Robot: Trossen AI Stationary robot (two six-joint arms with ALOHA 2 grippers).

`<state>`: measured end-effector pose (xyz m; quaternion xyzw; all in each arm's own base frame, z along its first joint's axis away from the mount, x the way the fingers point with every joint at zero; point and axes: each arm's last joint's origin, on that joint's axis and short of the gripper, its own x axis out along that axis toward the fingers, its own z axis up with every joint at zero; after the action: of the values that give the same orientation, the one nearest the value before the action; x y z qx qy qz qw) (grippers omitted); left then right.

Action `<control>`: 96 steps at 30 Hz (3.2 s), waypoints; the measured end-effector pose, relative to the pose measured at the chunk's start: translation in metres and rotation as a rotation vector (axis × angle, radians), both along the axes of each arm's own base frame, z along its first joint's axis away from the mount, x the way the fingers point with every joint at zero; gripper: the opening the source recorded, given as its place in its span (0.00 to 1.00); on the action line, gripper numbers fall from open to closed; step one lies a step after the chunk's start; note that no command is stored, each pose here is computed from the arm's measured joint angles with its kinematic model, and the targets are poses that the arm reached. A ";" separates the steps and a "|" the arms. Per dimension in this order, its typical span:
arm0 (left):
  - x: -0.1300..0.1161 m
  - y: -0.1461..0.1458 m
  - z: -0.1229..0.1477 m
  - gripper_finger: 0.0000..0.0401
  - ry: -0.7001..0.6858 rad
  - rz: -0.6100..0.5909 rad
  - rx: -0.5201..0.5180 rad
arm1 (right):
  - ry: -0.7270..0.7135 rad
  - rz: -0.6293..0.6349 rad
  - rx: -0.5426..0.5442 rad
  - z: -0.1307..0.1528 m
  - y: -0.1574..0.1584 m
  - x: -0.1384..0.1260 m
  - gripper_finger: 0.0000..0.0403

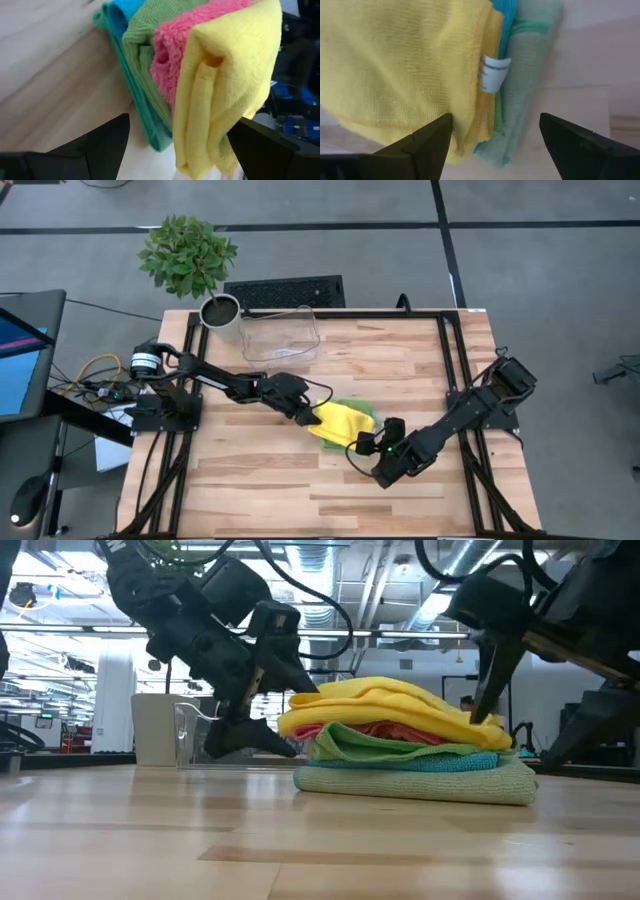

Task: Fold microfiber towels
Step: Put the stacked microfiber cloths into the transparent bin

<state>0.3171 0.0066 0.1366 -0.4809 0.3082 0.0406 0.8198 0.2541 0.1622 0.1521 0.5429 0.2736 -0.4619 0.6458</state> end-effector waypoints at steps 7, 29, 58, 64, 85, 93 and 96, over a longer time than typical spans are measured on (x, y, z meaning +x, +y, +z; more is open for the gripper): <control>0.014 -0.004 -0.024 0.79 0.049 -0.026 -0.052 | -0.005 -0.015 -0.011 -0.007 -0.001 0.004 0.81; 0.034 -0.014 -0.030 0.65 -0.003 -0.010 -0.062 | -0.207 -0.077 -0.032 -0.039 -0.050 0.021 0.75; -0.001 -0.015 0.052 0.12 -0.020 0.142 0.135 | -0.281 0.403 -0.334 0.035 -0.109 0.080 0.21; -0.034 0.005 0.100 0.12 -0.046 0.287 0.258 | -0.347 0.434 -0.484 0.081 -0.161 0.106 0.21; -0.120 0.117 0.121 0.12 0.208 0.588 0.435 | -0.406 0.537 -0.466 0.094 -0.331 0.226 0.21; -0.114 0.152 0.093 0.12 0.295 0.577 0.409 | -0.301 0.517 -0.414 0.079 -0.351 0.221 0.21; -0.111 0.157 0.082 0.12 0.323 0.554 0.357 | -0.271 0.521 -0.371 0.070 -0.354 0.219 0.21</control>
<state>0.2061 0.1633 0.2182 -0.3827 0.2798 0.3899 0.7895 0.4736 -0.1917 0.2221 0.3845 0.2262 -0.2469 0.8602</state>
